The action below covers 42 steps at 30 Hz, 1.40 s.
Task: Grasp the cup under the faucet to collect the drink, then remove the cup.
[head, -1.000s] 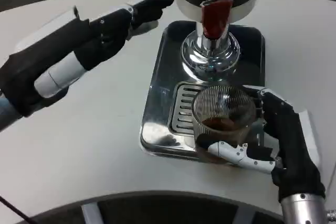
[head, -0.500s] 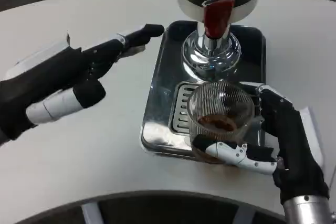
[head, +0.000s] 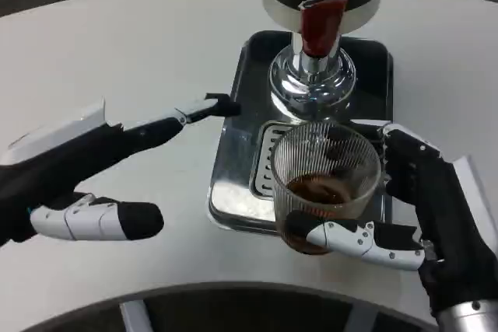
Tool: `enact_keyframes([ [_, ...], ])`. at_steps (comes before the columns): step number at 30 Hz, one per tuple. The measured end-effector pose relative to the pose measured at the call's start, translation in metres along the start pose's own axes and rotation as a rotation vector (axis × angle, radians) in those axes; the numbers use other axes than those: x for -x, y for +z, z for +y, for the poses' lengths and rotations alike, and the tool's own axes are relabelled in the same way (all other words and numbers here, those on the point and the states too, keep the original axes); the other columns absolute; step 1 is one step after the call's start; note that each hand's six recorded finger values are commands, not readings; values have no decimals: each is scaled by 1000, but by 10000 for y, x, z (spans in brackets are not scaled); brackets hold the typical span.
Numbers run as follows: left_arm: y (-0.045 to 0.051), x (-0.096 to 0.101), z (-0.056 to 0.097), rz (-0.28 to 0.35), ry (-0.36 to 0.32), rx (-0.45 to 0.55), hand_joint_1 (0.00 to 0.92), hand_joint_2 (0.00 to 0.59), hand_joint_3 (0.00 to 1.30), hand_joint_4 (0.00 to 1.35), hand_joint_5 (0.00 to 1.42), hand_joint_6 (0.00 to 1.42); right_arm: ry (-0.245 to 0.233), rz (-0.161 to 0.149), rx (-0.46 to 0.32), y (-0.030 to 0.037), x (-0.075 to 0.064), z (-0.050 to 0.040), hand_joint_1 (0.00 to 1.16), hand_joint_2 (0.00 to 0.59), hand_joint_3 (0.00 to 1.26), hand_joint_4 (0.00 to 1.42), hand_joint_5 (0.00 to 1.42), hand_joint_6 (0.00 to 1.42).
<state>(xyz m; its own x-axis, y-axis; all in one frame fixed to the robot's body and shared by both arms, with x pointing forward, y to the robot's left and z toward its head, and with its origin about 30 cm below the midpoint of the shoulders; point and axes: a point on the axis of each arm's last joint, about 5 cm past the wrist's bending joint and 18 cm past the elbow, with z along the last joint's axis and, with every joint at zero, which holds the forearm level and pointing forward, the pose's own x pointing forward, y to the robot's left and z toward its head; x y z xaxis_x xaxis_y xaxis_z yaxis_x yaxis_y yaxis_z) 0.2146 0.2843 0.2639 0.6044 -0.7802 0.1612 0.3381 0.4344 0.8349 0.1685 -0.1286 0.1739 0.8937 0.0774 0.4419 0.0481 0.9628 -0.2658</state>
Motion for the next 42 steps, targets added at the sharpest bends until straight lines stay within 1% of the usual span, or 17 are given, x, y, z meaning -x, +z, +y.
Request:
enact_keyframes([
  [4, 28, 58, -4, 6, -19, -39, 0, 51, 71, 0, 0, 0, 16, 4, -5, 36, 47, -21, 1021, 135, 707, 751, 938, 971],
  [8, 93, 137, -5, 6, -35, -97, 0, 49, 66, 0, 0, 0, 35, 10, -10, 80, 102, -31, 1022, 132, 707, 751, 938, 972],
  [10, 115, 166, -7, 10, -43, -111, 0, 47, 64, 0, 0, 0, 51, 3, -14, 117, 127, -33, 1023, 131, 707, 751, 938, 972],
  [15, 147, 218, -30, 20, -57, -125, 0, 45, 58, 0, 0, 0, 70, -19, -24, 191, 146, -33, 1021, 133, 707, 751, 938, 973],
  [18, 202, 255, -28, 22, -64, -155, 0, 45, 55, 0, 0, 0, 84, -25, -33, 227, 165, -25, 1021, 133, 707, 751, 938, 973],
  [21, 258, 269, -30, 17, -87, -189, 0, 45, 54, 0, 0, 0, 90, -28, -38, 249, 186, -22, 1020, 135, 707, 751, 938, 973],
  [25, 302, 297, -30, 22, -96, -215, 0, 45, 53, 0, 0, 0, 103, -22, -35, 251, 204, -24, 1020, 136, 707, 751, 938, 973],
  [26, 321, 307, -33, 23, -99, -225, 0, 45, 53, 0, 0, 0, 105, -18, -33, 260, 216, -30, 1020, 136, 707, 751, 938, 973],
  [30, 376, 315, -43, 21, -118, -262, 0, 45, 53, 0, 0, 0, 109, -26, -32, 296, 231, -42, 1017, 130, 707, 751, 939, 973],
  [31, 406, 326, -48, 13, -121, -282, 0, 45, 53, 0, 0, 0, 113, -26, -33, 304, 236, -43, 1016, 129, 707, 751, 939, 973],
  [34, 448, 344, -54, 5, -118, -312, 0, 45, 51, 0, 0, 0, 122, -24, -32, 322, 247, -52, 1015, 125, 707, 751, 939, 973],
  [36, 486, 355, -65, 11, -127, -353, 0, 46, 48, 0, 0, 0, 128, -23, -31, 335, 255, -60, 1014, 123, 707, 751, 939, 973],
  [39, 511, 378, -76, 13, -128, -377, 0, 46, 45, 0, 0, 0, 139, -16, -35, 343, 264, -69, 1013, 122, 707, 751, 939, 973],
  [42, 549, 397, -96, 12, -136, -431, 0, 46, 44, 0, 0, 0, 152, -8, -33, 373, 295, -105, 1013, 123, 707, 751, 939, 973],
])
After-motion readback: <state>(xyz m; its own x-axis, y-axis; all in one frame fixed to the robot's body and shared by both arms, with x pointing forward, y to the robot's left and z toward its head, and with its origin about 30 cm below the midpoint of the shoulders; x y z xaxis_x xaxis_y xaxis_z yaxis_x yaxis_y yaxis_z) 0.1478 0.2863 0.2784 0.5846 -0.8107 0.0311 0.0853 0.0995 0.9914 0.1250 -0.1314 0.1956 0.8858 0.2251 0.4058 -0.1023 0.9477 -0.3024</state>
